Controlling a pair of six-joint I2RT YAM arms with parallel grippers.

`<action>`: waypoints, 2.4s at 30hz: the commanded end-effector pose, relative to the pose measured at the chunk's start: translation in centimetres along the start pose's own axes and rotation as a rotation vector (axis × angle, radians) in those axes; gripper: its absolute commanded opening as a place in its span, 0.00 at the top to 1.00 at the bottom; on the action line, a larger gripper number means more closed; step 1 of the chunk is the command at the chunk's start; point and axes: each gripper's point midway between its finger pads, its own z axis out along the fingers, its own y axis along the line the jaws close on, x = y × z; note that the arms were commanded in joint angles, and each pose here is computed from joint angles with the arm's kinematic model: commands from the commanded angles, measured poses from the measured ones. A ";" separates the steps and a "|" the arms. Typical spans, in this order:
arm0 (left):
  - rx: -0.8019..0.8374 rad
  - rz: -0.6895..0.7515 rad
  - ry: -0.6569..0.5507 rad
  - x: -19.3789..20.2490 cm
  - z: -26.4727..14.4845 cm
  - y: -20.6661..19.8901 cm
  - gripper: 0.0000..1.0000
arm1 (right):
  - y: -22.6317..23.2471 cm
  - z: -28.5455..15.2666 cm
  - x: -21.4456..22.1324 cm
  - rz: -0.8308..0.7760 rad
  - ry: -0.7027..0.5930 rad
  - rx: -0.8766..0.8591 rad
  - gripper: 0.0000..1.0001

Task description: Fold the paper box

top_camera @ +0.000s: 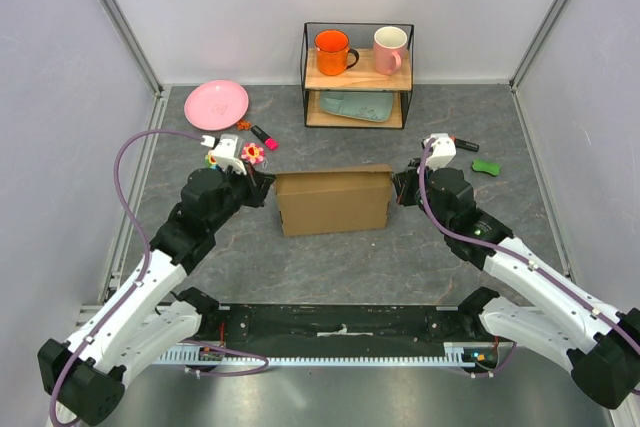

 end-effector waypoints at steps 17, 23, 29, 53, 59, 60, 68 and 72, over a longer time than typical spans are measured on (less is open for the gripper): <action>-0.124 -0.212 0.081 8.4 0.3 3.5 0.98 | -2.1 -1.3 6.6 0.012 0.175 0.044 1.00; -0.213 -0.230 0.124 10.2 0.2 5.1 0.98 | -2.4 -1.6 6.1 0.007 0.164 0.067 1.00; -0.194 -0.207 0.079 8.4 0.0 4.7 0.98 | -0.6 -2.7 -0.3 0.028 0.058 0.046 0.72; -0.145 -0.148 0.100 6.5 -1.0 3.3 0.89 | 0.1 1.1 2.9 0.055 0.144 0.045 1.00; -0.127 -0.032 0.095 2.0 -2.4 1.9 0.81 | -0.4 1.5 3.3 0.044 0.148 0.073 1.00; -0.123 -0.013 0.098 1.7 -2.6 1.8 0.81 | -0.4 1.6 3.2 0.041 0.148 0.075 1.00; -0.045 -0.075 -0.161 -5.7 -3.4 -0.7 0.80 | -0.3 1.7 2.7 0.031 0.141 0.076 1.00; 0.007 -0.115 -0.178 -5.6 -1.1 -1.6 0.83 | -0.3 1.8 2.7 0.027 0.145 0.079 1.00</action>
